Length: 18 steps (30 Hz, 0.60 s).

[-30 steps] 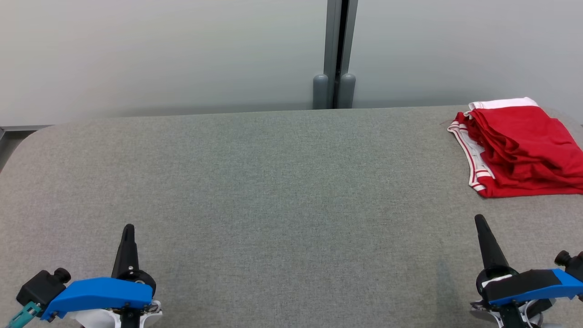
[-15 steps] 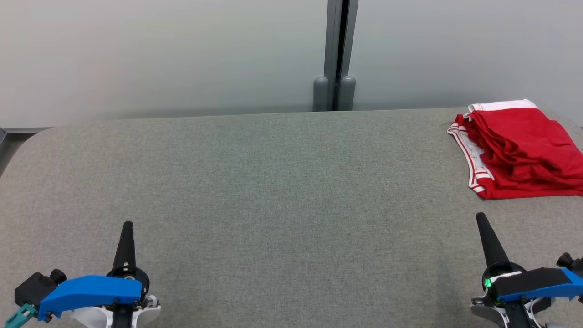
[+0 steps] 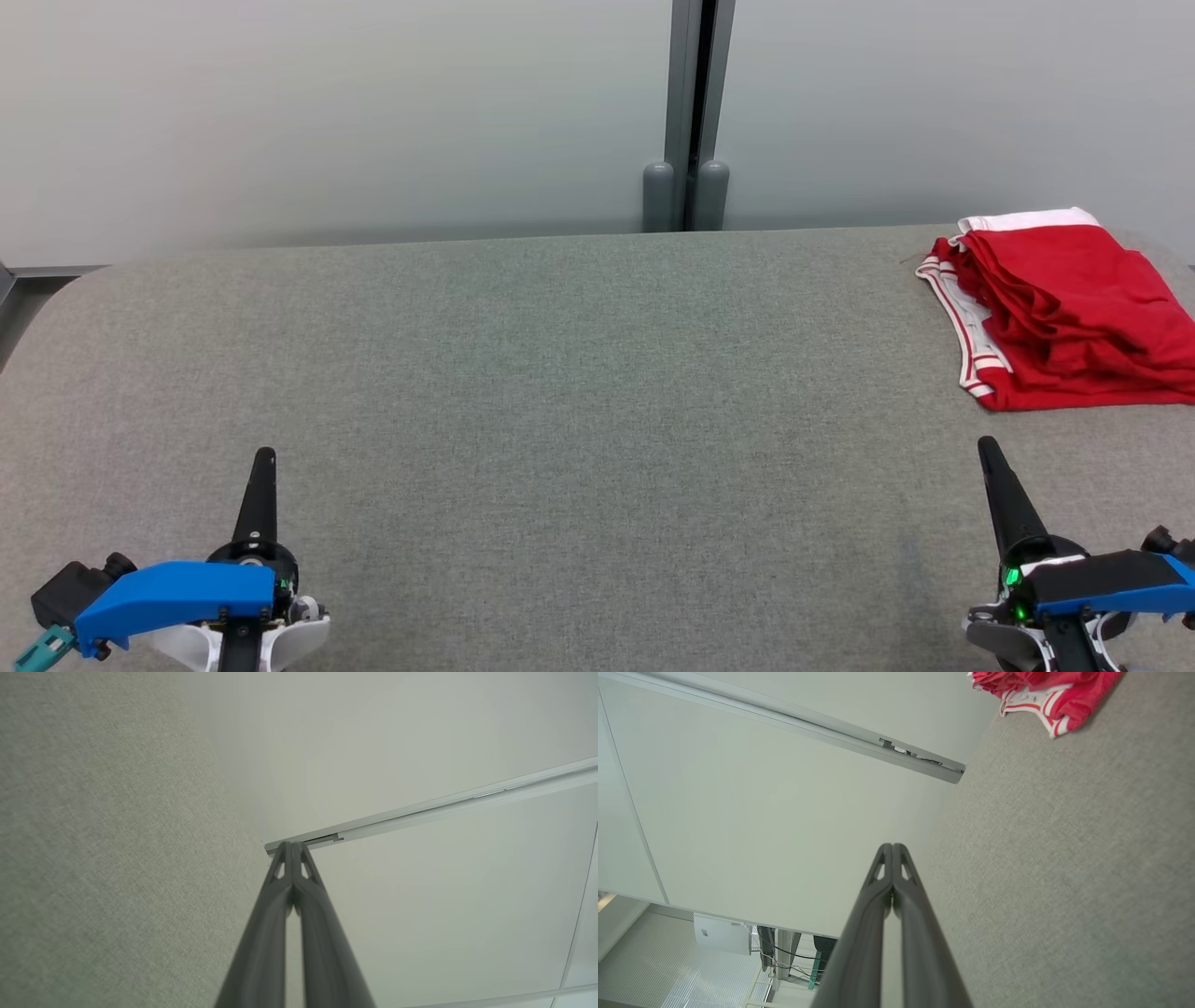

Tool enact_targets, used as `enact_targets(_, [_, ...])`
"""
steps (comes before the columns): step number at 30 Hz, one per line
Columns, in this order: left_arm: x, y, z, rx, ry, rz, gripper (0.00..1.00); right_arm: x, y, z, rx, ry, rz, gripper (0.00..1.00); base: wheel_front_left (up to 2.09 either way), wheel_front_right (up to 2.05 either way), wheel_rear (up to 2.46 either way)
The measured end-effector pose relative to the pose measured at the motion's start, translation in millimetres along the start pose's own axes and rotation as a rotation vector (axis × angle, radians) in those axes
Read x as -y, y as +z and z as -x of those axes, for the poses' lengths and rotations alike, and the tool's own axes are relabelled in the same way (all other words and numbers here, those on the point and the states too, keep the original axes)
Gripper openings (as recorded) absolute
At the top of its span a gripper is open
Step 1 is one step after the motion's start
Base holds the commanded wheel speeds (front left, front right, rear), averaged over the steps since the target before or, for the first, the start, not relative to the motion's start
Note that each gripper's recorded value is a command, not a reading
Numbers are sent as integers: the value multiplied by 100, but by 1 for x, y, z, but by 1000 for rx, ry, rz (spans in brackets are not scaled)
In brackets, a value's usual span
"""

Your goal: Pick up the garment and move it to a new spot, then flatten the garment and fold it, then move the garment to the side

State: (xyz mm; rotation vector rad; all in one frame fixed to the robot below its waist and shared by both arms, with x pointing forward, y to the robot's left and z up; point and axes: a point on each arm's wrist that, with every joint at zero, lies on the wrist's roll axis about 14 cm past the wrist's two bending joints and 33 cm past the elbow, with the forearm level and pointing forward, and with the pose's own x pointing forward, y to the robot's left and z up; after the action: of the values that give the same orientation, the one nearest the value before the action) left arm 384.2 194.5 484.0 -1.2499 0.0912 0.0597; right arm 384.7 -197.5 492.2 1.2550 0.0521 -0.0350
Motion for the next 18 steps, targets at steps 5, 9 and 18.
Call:
enact_targets(5, [3,2,-1,5,-13,43,0,-1,0,0,1,5,-44,0,0,0,0])
enact_targets(9, [4,4,-1,8,-18,79,0,-3,1,-1,4,13,-76,0,0,0,0])
enact_targets(18, [7,5,-1,8,-35,150,0,-4,2,-1,6,19,-148,0,0,0,0])
